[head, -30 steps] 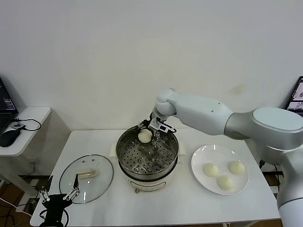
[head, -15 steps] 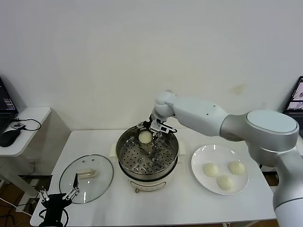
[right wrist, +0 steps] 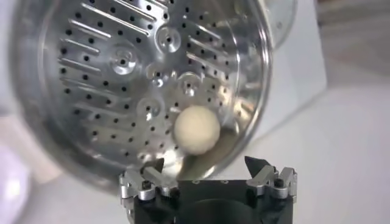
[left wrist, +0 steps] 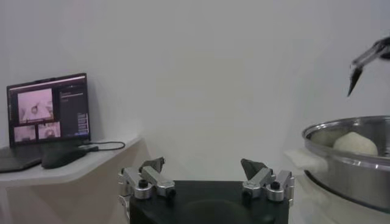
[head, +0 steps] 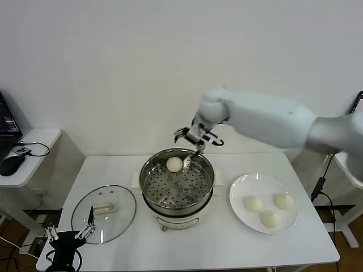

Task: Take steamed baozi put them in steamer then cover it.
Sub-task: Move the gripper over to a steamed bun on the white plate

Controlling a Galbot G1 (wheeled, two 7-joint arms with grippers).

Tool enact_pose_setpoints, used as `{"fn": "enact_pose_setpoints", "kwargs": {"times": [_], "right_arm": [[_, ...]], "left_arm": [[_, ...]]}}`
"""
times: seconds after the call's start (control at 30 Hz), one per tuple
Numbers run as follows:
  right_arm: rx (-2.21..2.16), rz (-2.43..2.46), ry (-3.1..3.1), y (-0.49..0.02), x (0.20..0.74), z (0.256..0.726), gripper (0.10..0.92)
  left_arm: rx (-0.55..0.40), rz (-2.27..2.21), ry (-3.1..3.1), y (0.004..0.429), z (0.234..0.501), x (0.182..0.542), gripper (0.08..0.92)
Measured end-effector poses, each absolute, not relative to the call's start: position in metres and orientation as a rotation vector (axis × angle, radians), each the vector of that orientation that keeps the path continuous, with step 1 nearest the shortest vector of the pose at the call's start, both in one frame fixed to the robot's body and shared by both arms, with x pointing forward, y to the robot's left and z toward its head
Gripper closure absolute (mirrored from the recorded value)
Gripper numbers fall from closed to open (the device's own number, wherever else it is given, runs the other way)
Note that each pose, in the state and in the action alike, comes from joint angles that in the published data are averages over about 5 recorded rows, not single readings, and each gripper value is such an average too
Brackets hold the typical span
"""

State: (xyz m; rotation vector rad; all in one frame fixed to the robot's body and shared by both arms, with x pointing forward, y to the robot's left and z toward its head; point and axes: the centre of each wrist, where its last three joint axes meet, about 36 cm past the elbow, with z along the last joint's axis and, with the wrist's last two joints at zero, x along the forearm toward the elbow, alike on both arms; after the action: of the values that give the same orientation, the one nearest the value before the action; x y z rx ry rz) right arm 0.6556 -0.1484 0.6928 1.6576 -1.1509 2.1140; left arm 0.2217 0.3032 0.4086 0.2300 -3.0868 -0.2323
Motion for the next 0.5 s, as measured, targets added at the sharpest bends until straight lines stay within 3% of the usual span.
{"fn": "enact_pose_setpoints", "kwargs": {"times": [0.23,0.5], "right_arm": [[1.454,1.904,-1.330,-0.233,0.627,0.686,0.200],[1.329,1.676,-1.422,-0.303,0.595,0.639,0.199]], "left_arm": [[0.211,-0.232,-3.086,0.302,0.409,0.224,0.177],[0.197,-0.237,-3.082,0.301,0.405,0.227,0.177]]}}
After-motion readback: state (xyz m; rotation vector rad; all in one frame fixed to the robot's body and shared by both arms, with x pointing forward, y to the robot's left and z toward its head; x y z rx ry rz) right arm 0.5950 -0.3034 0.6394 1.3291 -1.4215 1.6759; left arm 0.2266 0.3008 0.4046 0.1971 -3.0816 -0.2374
